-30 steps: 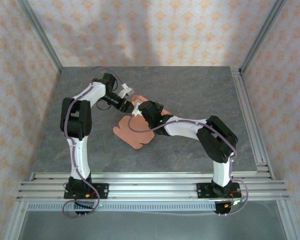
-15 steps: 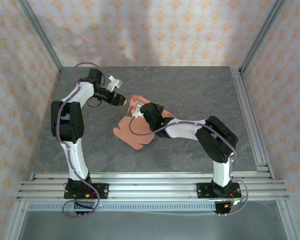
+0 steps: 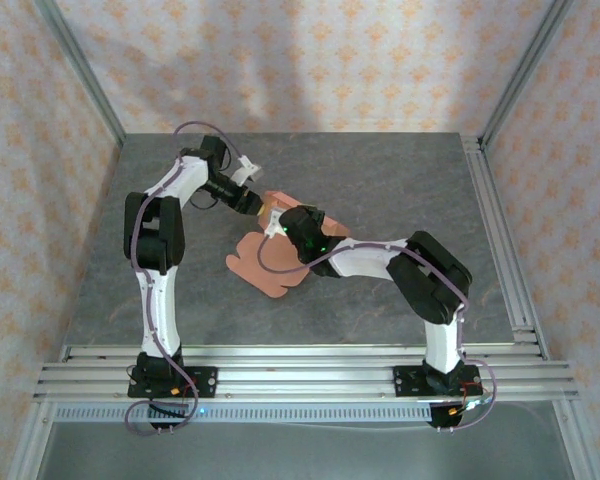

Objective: Fold the paper box

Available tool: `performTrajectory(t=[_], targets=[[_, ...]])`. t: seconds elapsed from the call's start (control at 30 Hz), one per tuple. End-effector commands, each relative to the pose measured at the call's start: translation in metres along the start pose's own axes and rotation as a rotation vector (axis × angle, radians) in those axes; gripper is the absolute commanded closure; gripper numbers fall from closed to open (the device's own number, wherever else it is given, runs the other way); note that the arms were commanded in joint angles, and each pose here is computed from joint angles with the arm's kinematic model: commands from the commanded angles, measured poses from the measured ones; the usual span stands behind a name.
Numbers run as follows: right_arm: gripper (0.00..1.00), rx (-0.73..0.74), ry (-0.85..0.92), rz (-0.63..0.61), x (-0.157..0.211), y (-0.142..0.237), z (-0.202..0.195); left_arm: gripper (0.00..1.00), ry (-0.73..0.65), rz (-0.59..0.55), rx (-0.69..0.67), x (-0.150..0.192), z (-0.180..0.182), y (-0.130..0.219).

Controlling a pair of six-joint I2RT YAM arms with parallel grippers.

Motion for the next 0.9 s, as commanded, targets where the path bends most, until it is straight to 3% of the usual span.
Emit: performTrajectory(t=[0.0, 0.4, 0.87], targets=[[1.00, 0.017, 0.024, 0.008, 0.000, -0.001, 0.006, 0.43, -0.003, 0.023, 0.037, 0.005, -0.004, 0.002], [1.00, 0.016, -0.002, 0.009, 0.001, 0.001, 0.002, 0.40, -0.035, -0.027, 0.143, 0.002, -0.016, 0.013], [1.00, 0.027, 0.007, -0.014, -0.007, 0.000, -0.001, 0.44, -0.066, 0.028, 0.216, 0.005, -0.030, 0.004]])
Point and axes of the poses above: each hand's point on the last joint's axis, 136 mm out from that joint toward the fingers, its own y axis back along the fingers, its own z axis along the line the jaws close on, x = y × z, the point moved 7 cm from there along y, back along the fingers, and after that the axes turned 4 degrees about -y, right-handed, at the moved point
